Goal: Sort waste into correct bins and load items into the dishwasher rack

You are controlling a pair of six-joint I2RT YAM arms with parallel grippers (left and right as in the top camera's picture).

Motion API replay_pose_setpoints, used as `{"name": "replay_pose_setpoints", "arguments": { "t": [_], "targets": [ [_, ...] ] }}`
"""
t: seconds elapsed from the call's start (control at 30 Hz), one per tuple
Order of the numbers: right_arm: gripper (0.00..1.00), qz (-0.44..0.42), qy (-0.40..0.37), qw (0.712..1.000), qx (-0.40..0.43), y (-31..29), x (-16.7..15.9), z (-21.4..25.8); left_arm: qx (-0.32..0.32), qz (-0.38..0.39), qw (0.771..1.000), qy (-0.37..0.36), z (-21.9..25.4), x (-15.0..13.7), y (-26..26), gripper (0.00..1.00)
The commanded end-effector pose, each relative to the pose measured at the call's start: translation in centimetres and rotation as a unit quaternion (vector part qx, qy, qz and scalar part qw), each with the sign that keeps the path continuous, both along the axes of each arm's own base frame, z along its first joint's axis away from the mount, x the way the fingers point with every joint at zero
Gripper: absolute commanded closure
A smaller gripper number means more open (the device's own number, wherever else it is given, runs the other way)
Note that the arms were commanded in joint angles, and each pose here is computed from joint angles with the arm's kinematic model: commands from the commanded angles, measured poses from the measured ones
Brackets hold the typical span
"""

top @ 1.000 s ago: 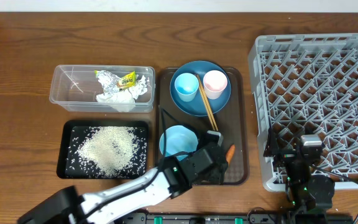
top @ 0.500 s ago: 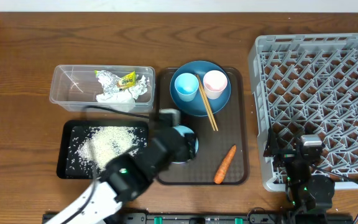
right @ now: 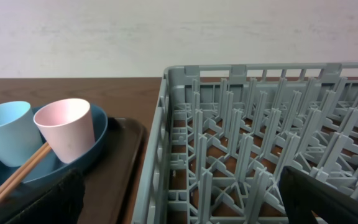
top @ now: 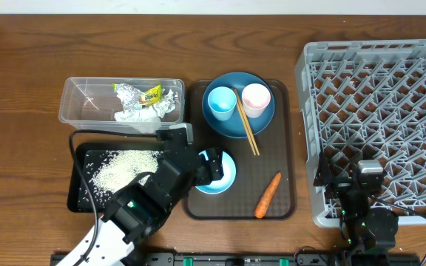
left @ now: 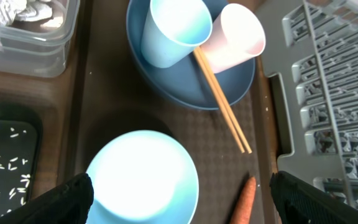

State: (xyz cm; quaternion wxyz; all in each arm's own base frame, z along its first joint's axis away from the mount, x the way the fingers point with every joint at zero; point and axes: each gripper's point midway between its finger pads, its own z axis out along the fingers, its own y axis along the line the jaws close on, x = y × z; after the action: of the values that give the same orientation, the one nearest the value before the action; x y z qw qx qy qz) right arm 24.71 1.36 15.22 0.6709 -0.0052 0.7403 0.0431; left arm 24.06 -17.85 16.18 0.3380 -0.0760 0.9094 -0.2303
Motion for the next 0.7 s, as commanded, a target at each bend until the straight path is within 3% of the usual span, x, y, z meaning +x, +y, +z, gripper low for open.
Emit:
{"name": "replay_pose_setpoints", "arguments": {
  "t": [0.0, 0.67],
  "targets": [
    [0.01, 0.0, 0.003, 1.0, -0.002, 0.0, 0.0, -0.2, 0.007, 0.005, 1.0, -0.003, 0.2, 0.5, 0.1, 0.05],
    [0.01, 0.0, 0.003, 1.0, -0.002, 0.0, 0.0, -0.2, 0.027, 0.005, 0.999, 0.019, -1.4, 0.6, -0.1, 0.0]
  ]
}}
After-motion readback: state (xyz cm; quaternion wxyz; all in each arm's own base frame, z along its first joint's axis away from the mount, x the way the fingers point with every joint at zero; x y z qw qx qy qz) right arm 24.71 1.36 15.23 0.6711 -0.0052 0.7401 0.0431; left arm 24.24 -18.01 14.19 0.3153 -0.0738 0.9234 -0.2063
